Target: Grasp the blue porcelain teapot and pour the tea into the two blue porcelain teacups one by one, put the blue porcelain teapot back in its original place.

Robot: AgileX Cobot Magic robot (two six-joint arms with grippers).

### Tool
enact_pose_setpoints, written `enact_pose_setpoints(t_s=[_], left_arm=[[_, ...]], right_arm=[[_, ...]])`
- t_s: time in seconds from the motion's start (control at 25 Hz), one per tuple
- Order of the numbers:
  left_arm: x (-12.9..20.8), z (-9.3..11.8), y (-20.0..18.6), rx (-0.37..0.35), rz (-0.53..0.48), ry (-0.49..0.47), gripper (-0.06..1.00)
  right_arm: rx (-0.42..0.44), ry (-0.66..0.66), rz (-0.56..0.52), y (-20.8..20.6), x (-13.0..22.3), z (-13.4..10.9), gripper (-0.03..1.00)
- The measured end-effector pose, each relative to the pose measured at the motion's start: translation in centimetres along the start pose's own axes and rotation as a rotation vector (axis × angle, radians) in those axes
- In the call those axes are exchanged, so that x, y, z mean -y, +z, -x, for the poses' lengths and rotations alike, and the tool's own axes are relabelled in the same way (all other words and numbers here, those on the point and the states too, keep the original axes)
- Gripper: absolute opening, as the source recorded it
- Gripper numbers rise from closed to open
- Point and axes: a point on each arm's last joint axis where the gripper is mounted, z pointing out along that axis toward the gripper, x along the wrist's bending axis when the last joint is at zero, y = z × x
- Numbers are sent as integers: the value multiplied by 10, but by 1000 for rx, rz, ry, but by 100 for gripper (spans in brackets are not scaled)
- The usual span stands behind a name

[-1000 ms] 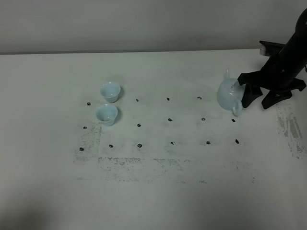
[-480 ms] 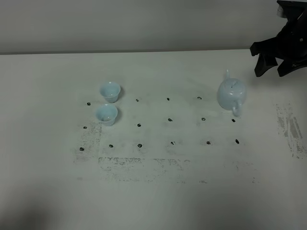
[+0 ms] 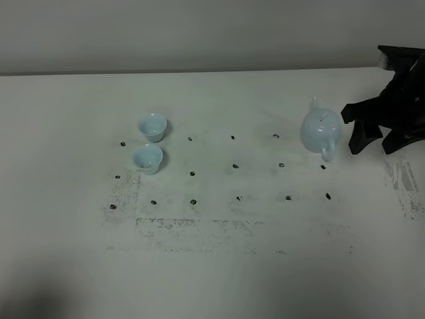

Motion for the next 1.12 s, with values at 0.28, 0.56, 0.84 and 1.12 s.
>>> enact_pose_setpoints(t_s=[0.28, 0.56, 0.84, 1.12], left_arm=[[0, 0, 0, 0, 0, 0, 72], [0, 0, 0, 0, 0, 0, 72], [0, 0, 0, 0, 0, 0, 72], [0, 0, 0, 0, 0, 0, 72]], right_arm=[[6, -30, 29, 27, -14, -26, 53], [43, -44, 46, 29, -36, -33, 53], [88, -2, -37, 45, -52, -27, 53], [87, 8, -72, 58, -53, -24, 53]])
